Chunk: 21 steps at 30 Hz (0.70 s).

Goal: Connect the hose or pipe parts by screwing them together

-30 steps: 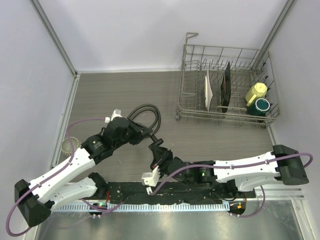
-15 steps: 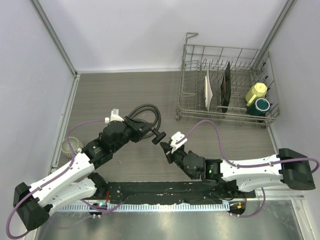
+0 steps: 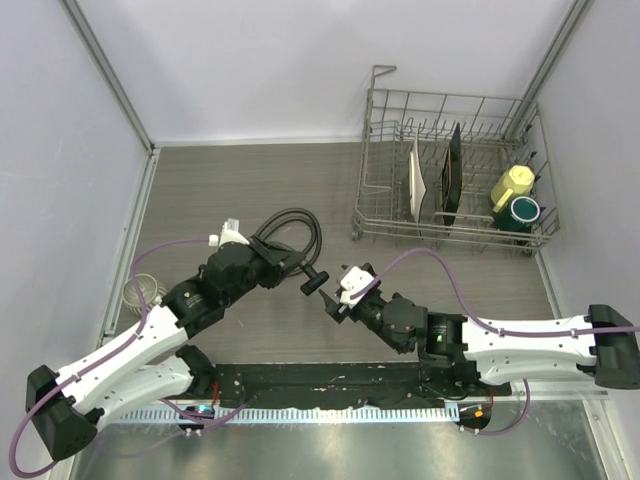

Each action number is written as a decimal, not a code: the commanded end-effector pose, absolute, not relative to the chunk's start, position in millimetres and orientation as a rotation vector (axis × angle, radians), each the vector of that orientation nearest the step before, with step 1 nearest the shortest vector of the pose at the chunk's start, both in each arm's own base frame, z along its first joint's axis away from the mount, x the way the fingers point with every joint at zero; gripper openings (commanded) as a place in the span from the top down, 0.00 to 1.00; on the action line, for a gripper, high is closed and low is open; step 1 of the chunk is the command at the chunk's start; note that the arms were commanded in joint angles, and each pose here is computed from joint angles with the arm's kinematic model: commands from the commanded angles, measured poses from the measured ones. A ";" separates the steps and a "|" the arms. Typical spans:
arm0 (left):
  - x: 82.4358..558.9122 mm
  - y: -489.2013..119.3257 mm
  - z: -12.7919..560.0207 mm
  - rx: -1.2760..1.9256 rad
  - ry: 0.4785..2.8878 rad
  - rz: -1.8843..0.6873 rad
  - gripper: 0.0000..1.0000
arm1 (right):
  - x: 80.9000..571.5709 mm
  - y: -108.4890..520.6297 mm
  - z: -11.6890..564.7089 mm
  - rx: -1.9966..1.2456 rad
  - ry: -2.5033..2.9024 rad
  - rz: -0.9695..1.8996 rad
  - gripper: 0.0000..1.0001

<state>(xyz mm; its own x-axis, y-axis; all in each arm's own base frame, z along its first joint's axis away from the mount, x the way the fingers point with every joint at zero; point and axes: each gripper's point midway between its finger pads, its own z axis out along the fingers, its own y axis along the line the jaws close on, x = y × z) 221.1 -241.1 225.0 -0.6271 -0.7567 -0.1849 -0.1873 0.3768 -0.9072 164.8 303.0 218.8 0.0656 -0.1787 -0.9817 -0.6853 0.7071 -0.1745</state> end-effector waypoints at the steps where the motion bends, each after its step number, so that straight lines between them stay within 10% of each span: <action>1: 226.7 -241.8 258.8 -0.778 1.962 -1.280 1.00 | 168.1 293.9 238.0 -1.019 1.316 0.201 0.27; 17: 215.8 -246.3 257.2 -0.791 2.016 -1.328 1.00 | 177.2 351.7 249.7 -1.334 0.908 -0.106 0.27; 20: 215.5 -244.9 258.8 -0.793 2.009 -1.329 1.00 | 178.2 364.6 248.6 -1.300 0.940 -0.057 0.33; 21: 215.8 -243.9 257.3 -0.795 2.011 -1.319 1.00 | 181.8 365.6 250.3 -1.267 0.967 -0.047 0.50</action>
<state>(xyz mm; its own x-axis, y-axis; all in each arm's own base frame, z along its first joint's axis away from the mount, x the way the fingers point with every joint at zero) 214.3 -240.9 219.1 -0.6522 -0.7373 -0.1761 -0.2180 0.4048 -0.8880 177.9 346.9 201.1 0.6226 -0.6216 -0.4754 -0.4754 0.1821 -0.8607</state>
